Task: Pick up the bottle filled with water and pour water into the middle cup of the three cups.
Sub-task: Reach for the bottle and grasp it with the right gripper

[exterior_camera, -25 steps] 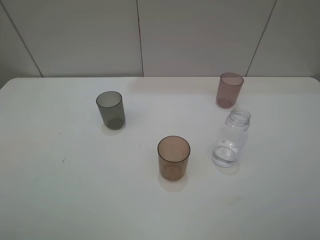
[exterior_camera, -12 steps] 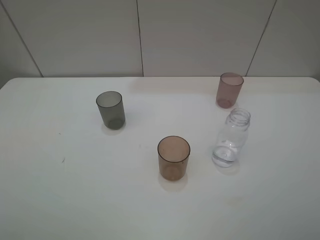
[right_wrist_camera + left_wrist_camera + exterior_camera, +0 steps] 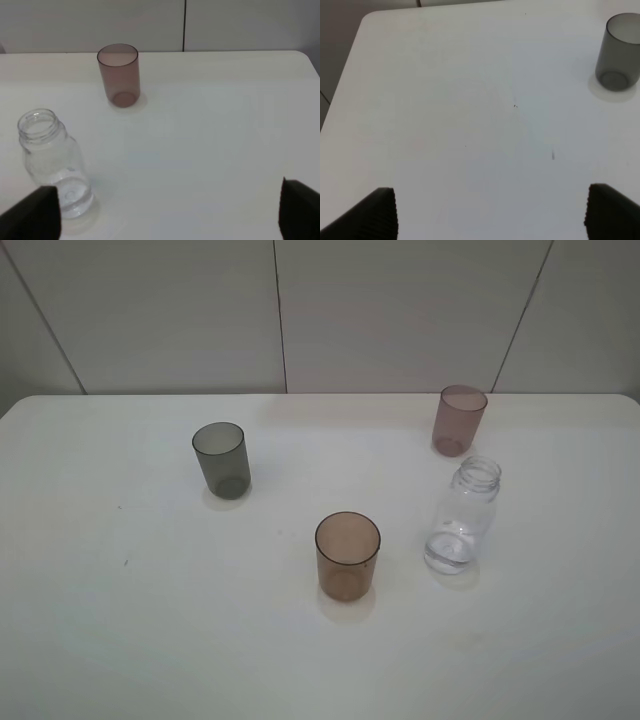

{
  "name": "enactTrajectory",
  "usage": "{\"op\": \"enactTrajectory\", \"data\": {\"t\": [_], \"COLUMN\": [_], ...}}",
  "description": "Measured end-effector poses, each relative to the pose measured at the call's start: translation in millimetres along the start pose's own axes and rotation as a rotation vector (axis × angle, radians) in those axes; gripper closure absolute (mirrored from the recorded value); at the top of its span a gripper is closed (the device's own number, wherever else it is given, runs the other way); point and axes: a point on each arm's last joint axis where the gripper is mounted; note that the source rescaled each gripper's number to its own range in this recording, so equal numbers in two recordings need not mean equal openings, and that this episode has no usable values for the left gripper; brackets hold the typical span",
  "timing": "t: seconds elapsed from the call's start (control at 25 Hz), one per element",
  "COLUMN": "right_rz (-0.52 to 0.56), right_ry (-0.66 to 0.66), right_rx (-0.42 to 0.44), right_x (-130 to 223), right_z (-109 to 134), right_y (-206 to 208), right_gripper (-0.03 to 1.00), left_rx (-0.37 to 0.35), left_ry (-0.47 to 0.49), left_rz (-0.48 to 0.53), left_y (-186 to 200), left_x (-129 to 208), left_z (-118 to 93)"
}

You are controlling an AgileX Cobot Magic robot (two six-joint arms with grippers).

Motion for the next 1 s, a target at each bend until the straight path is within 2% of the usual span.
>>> {"op": "enactTrajectory", "data": {"t": [0.76, 1.0], "right_rz": [0.002, 0.138], "right_ry": [0.0, -0.025], "right_rx": [0.0, -0.014], "right_x": [0, -23], "right_z": [0, 11], "right_y": [0, -20], "right_gripper": [-0.03, -0.03], "left_rx": [0.0, 0.0], "left_ry": [0.0, 0.0], "left_rz": [0.0, 0.0], "left_y": [0, 0], "left_x": [0, 0], "left_z": [0, 0]}}
Point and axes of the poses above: a point on each arm's last joint axis where the gripper is mounted, y pointing back along that axis away from the gripper, z along the wrist's bending axis when the last joint is at zero, x = y × z, and after that the axes turned 13 degrees about -y, right-handed
